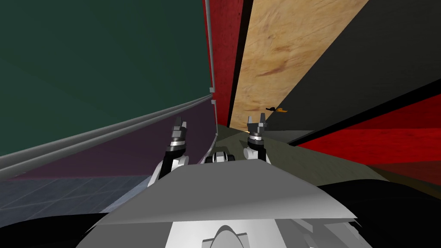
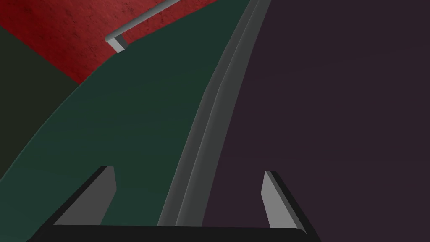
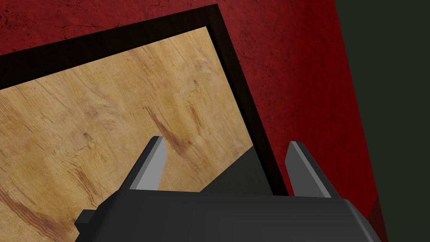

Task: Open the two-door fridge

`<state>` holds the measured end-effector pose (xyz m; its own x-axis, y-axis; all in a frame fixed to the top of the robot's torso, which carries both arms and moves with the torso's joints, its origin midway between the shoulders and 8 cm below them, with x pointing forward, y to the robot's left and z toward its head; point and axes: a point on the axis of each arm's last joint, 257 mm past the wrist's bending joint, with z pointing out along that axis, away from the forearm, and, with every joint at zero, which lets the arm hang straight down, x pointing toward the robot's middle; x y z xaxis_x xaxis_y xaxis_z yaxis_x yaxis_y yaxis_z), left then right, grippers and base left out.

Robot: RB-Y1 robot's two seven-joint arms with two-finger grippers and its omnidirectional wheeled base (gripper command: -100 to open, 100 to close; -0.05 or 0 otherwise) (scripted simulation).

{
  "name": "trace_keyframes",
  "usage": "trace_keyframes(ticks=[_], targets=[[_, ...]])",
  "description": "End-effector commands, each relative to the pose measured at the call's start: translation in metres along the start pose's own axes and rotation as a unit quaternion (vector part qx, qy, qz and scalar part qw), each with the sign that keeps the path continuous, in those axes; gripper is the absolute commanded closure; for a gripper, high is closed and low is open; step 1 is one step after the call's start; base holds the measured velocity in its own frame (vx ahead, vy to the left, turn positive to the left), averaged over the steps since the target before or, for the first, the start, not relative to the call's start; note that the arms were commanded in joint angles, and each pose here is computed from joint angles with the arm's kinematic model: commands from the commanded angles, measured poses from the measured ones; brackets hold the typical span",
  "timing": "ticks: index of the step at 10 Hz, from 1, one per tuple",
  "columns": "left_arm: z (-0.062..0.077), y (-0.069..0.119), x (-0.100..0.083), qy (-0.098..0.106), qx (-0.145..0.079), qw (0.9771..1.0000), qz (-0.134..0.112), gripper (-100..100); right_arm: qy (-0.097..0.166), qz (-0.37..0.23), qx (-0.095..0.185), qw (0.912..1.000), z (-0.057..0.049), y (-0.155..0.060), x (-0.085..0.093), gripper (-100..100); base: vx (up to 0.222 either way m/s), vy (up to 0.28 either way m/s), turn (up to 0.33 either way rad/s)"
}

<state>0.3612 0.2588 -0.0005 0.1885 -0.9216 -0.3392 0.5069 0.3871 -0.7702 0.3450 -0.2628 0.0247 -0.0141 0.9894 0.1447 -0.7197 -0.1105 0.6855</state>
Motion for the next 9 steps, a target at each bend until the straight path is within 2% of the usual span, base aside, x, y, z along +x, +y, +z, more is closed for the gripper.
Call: trace_keyframes(ticks=[1,6,9], targets=[[0.004,0.010,-0.004,0.011,-0.022,0.9996,0.011,-100,0.000,0.000,0.000,1.0000,0.000,0.000,0.000,0,0.105,-0.060,-0.009],[0.010,0.028,-0.014,0.016,-0.063,0.9976,0.024,-100,0.000,0.000,0.000,1.0000,0.000,0.000,0.000,0,0.105,-0.083,-0.008],[0.013,0.040,-0.025,0.014,-0.095,0.9949,0.032,-100,0.000,0.000,0.000,1.0000,0.000,0.000,0.000,0,0.096,-0.090,-0.010]])
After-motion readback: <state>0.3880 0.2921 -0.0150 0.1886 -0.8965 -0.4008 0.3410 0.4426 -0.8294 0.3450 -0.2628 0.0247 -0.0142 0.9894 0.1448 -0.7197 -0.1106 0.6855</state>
